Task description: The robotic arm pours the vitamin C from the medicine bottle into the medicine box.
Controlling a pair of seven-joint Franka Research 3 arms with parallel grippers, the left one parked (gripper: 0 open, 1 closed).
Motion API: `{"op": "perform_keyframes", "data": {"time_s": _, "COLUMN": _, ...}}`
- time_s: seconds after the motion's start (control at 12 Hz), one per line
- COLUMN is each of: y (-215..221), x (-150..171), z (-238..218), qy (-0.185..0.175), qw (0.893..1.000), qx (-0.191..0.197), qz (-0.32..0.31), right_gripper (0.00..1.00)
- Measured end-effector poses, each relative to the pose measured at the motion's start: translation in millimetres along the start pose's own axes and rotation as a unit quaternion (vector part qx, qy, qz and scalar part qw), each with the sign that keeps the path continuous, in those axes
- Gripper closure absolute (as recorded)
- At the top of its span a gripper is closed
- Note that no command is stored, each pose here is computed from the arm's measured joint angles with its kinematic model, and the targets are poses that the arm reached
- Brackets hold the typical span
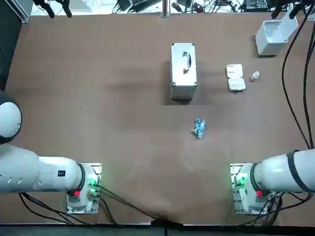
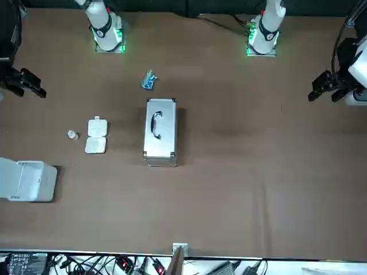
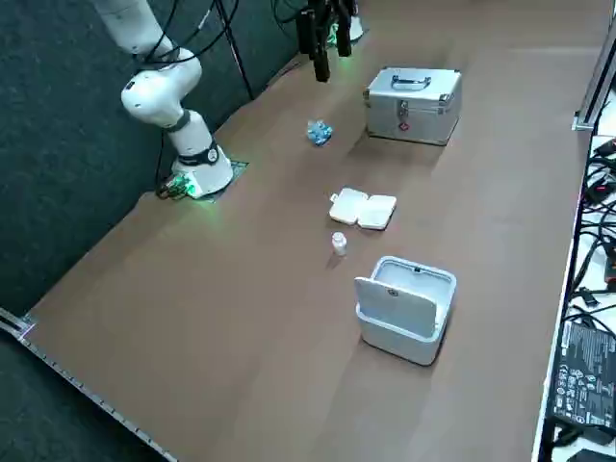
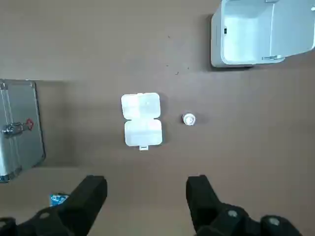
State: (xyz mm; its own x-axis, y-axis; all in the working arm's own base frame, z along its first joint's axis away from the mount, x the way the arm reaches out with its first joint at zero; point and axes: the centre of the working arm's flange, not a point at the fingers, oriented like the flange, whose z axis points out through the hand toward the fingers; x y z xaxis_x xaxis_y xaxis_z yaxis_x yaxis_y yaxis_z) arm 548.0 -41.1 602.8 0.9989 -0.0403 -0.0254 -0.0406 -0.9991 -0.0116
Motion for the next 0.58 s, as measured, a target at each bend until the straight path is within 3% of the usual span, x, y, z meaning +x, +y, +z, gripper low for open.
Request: {"op": "perform_keyframes", "data": {"time_s": 0.58, "y": -4.2, "x": 1.2, "z": 3.1, "qy": 0.000, "qw": 1.000, "qx": 0.000, "qz": -0.004, "right_gripper": 0.00}}
